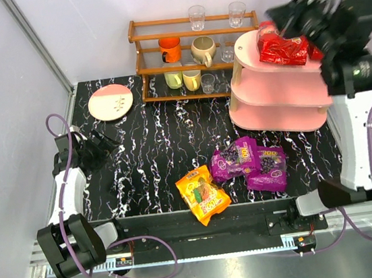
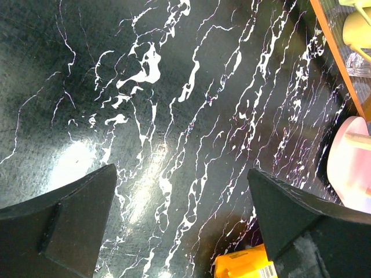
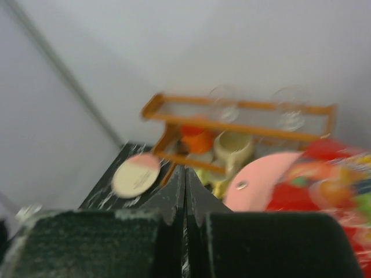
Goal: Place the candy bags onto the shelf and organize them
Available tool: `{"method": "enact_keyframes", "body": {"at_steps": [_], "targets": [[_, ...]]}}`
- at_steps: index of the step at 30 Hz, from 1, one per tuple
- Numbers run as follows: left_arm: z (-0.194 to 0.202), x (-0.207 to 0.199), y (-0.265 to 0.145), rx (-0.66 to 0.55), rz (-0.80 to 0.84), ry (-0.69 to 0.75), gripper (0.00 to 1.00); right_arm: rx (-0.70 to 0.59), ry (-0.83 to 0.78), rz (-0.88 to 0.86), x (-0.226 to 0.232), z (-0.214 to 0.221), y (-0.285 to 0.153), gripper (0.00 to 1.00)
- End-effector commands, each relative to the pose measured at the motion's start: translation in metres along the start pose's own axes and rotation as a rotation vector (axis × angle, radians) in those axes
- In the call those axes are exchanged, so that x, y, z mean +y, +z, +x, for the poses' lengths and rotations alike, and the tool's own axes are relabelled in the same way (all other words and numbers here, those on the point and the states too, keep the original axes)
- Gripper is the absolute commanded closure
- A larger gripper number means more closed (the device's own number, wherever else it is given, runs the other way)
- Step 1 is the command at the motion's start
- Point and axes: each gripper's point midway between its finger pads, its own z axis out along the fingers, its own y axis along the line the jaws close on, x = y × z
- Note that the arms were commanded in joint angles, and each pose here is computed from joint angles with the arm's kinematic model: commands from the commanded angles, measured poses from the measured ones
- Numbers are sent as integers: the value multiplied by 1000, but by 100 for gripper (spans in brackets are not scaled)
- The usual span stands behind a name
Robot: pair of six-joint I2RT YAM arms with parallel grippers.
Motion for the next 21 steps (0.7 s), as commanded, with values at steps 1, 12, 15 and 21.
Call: {"method": "enact_keyframes", "body": {"at_steps": [1, 12, 15, 21], "targets": [[-26, -16, -15, -94, 26, 63, 1, 179, 26, -131, 69, 83, -44, 98], [-26, -12, -20, -108, 7, 84, 1, 712, 212, -35, 101, 342, -155, 89], [-23, -11, -20, -103, 5, 84, 1, 739, 306, 96, 84, 376, -176, 65], [-18, -12, -21, -89, 19, 94, 1, 724, 515, 394, 39, 421, -215, 44]]}}
